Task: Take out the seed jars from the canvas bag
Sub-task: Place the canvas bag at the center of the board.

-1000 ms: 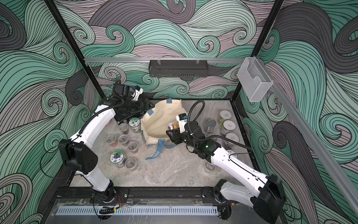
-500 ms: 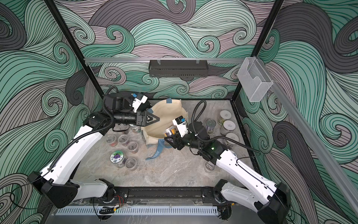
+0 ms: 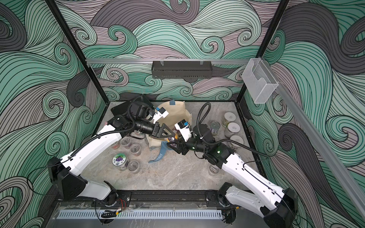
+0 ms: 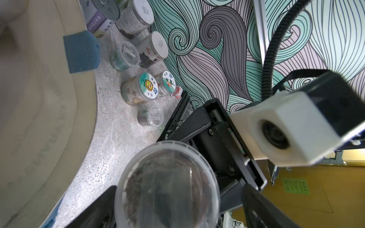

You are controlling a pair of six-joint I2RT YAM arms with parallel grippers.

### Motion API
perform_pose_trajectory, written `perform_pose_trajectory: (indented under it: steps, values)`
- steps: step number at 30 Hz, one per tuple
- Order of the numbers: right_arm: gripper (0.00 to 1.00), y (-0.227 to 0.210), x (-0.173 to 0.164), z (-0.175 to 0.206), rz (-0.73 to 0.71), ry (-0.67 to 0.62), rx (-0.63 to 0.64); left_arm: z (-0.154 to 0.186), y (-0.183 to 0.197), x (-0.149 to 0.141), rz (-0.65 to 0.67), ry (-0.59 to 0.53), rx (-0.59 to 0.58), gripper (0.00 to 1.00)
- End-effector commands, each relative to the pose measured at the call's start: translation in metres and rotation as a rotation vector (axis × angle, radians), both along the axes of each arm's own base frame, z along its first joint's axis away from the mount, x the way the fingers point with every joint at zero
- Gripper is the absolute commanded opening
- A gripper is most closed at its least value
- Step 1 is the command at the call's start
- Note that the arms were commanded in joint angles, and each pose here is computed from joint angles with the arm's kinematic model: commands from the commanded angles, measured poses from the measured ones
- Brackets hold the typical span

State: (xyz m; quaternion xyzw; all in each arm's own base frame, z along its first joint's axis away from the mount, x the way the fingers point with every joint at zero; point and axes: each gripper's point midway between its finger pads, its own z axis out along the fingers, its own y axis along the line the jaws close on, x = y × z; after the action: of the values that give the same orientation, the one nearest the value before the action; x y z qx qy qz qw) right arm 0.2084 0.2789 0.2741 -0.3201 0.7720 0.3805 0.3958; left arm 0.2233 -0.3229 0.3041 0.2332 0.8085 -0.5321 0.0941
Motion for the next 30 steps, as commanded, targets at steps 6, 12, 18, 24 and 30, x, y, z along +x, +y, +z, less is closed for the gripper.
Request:
perform_pose_trajectory:
  steps: [6, 12, 18, 24, 30]
  values:
    - [0.49, 0.001, -0.002, 0.016, 0.016, -0.025, 0.035, -0.005, -0.011, -0.005, -0.05, 0.051, -0.018, 0.81]
    - [0.49, 0.002, 0.0, 0.012, 0.01, -0.02, 0.032, 0.0, -0.017, -0.006, -0.068, 0.072, -0.051, 0.61]
    - [0.6, 0.001, 0.003, 0.008, -0.006, -0.017, 0.021, 0.003, -0.018, -0.007, -0.074, 0.07, -0.064, 0.48]
    - [0.9, -0.013, 0.011, 0.002, -0.095, -0.03, -0.021, 0.0, -0.013, -0.004, -0.048, 0.035, -0.027, 0.48]
    - [0.99, -0.046, 0.017, -0.006, -0.247, -0.05, -0.064, -0.015, 0.0, 0.003, 0.02, -0.015, 0.074, 0.48]
